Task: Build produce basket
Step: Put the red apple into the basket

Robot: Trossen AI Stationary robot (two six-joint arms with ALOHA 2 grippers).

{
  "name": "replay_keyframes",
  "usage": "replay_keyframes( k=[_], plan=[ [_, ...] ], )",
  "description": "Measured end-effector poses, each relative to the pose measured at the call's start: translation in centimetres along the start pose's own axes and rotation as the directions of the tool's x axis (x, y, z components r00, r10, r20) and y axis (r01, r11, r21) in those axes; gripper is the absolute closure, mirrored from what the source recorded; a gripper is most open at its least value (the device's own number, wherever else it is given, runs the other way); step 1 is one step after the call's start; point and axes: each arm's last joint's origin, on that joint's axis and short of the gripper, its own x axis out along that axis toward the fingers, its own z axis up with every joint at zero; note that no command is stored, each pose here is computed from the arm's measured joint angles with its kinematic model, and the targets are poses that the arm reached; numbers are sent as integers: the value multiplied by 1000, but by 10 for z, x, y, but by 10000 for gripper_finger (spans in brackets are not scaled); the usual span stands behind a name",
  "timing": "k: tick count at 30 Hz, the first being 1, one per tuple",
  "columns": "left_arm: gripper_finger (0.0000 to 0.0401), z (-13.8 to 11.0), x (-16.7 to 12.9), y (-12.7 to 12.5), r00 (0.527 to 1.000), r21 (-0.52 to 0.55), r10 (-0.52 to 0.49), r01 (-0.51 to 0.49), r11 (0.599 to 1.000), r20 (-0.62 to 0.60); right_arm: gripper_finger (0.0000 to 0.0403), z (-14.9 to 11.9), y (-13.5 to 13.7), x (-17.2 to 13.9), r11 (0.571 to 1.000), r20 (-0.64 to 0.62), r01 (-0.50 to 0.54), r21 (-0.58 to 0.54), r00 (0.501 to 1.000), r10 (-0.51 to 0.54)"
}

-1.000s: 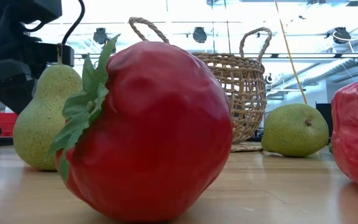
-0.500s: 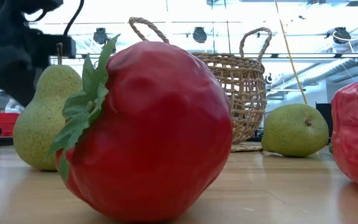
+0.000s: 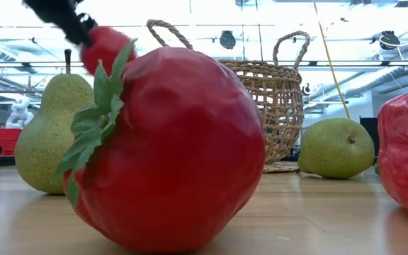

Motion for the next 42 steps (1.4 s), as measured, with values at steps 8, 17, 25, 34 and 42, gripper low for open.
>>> replay_keyframes(
  k=[8, 17, 25, 34, 42],
  plan=[
    [64, 44, -29, -1, 966, 76, -24, 5, 997, 256, 35, 0, 0, 0, 1000, 0, 0, -2, 1000, 0],
    [64, 73, -50, -2, 886, 152, -43, -32, 988, 462, 35, 0, 0, 0, 1000, 0, 0, -2, 1000, 0],
    [64, 90, -69, 4, 838, 134, -12, -72, 988, 545, 35, 0, 0, 0, 1000, 0, 0, -2, 1000, 0],
    [64, 105, -82, 20, 809, 78, 47, -114, 990, 585, 35, 0, 0, 0, 1000, -1, 0, -2, 1000, 0],
    [64, 115, -63, 26, 810, 35, 103, -150, 988, 577, 35, -1, 0, 0, 1000, -11, 3, -9, 1000, -3]
  ],
)
